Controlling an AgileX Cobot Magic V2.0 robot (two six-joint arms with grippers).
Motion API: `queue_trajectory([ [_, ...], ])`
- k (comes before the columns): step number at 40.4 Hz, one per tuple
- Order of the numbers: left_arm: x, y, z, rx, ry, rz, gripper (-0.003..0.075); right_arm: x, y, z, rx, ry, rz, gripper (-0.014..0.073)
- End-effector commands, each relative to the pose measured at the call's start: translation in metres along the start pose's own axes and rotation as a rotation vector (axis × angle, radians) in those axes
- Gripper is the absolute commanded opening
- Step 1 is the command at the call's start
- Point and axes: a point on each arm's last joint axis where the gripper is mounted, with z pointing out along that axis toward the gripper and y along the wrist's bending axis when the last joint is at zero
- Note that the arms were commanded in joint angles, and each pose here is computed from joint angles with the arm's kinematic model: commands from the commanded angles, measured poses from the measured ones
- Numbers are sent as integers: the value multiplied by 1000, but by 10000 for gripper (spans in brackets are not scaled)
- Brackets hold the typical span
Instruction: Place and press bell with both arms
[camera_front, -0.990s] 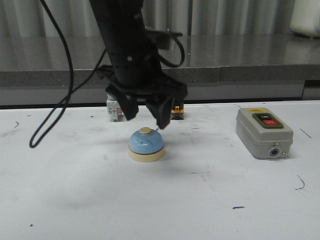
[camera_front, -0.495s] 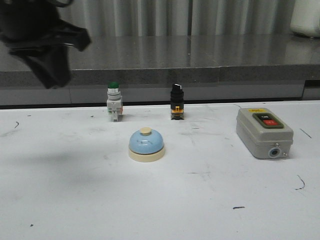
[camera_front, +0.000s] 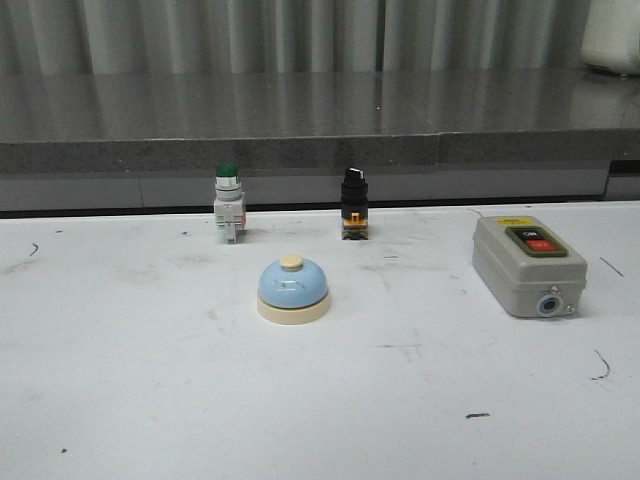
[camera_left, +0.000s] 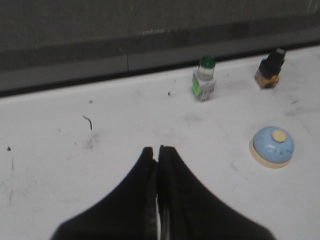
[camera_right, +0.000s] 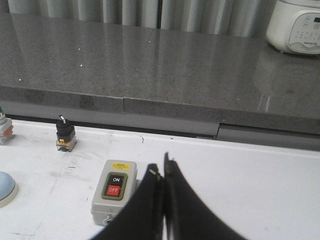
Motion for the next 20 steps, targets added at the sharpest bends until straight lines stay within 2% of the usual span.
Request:
queue_trajectory([
  [1, 1, 0, -36, 11, -228, -18, -20, -17, -1, -1, 12, -95, -1, -59],
  [9, 36, 1, -69, 18, -281, -33, -20, -17, -1, -1, 13, -96, -1, -59],
  [20, 41, 1, -77, 21, -330, -32, -20, -18, -2, 5, 15, -85, 1, -59],
])
